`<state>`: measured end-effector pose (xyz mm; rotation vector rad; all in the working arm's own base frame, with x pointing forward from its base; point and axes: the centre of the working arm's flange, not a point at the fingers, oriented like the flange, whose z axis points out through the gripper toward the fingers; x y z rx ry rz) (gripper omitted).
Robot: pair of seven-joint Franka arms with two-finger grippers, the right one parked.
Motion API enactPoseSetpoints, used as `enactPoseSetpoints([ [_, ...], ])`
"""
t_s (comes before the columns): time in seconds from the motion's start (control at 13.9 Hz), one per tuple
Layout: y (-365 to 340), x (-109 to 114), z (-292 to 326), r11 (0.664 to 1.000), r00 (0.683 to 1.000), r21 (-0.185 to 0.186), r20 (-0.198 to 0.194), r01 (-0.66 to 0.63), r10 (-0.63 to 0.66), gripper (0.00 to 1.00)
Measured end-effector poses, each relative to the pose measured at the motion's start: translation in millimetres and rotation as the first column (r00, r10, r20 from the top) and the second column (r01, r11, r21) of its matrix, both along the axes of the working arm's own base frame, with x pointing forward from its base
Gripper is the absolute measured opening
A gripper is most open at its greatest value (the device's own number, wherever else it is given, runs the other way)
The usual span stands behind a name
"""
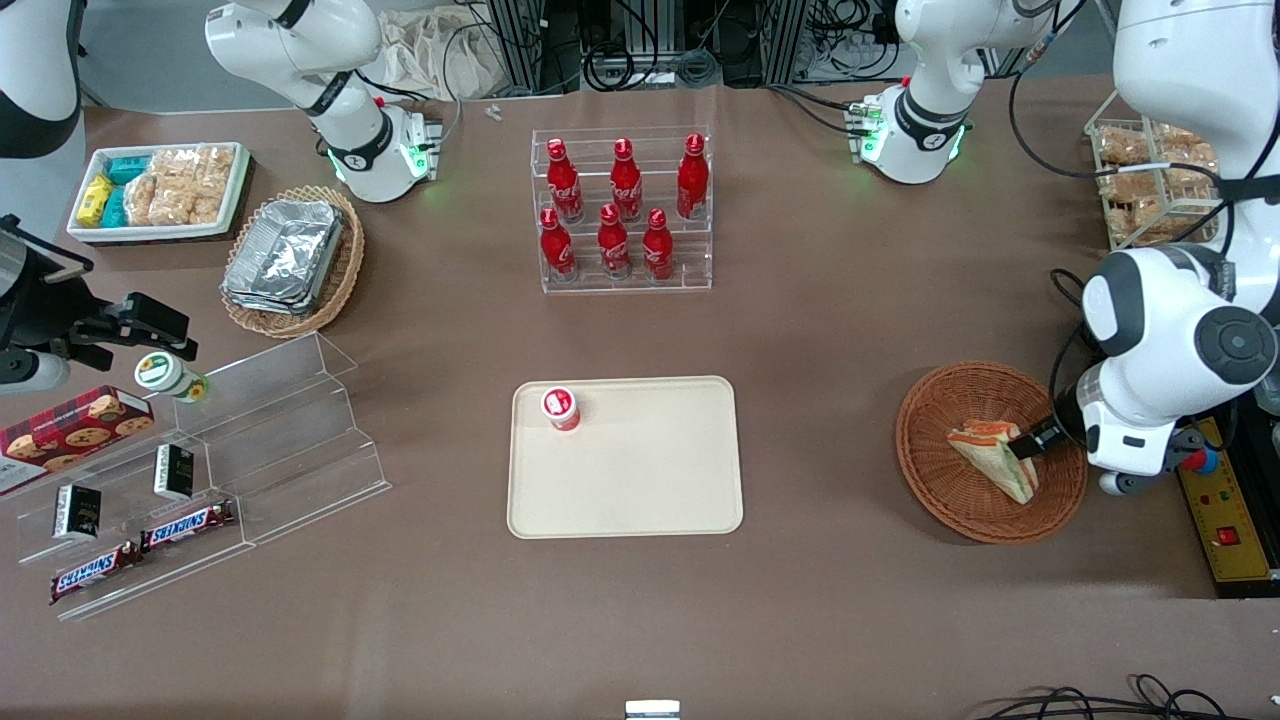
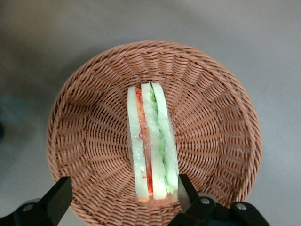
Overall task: Place sandwich from basket to tray
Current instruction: 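Move the left gripper over the sandwich in the wicker basket, then lower the left gripper and close it on the wrapped sandwich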
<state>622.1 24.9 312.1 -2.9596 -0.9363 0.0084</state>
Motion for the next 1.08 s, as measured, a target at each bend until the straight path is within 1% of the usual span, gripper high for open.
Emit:
enactPoseSetpoints([
  [0.14,0.0,0.7,-18.4,0.997,0.997,0.004,-0.013,-0.075,0.075,0.99],
  [0.29,0.2,3.2,-37.0,0.993,0.993,0.006,0.002,-0.117,0.117,0.99],
  [0.43,0.1,2.5,-57.3,0.992,0.992,0.006,0.02,-0.128,0.128,0.99],
  [0.58,-0.6,0.9,-69.8,0.991,0.991,0.007,0.019,-0.131,0.131,0.98],
  [0.72,-1.0,0.8,-71.0,0.991,0.991,0.007,0.018,-0.132,0.132,0.94],
  [0.79,-1.0,0.9,-70.9,0.991,0.991,0.007,0.018,-0.133,0.133,0.85],
  [0.87,-1.0,1.1,-70.7,0.99,0.99,0.007,0.019,-0.138,0.138,0.72],
  [1.01,-2.9,2.8,-67.4,0.988,0.987,0.004,0.027,-0.156,0.156,0.51],
  [1.08,-6.8,4.4,-63.5,0.987,0.987,0.0,0.033,-0.159,0.159,0.42],
])
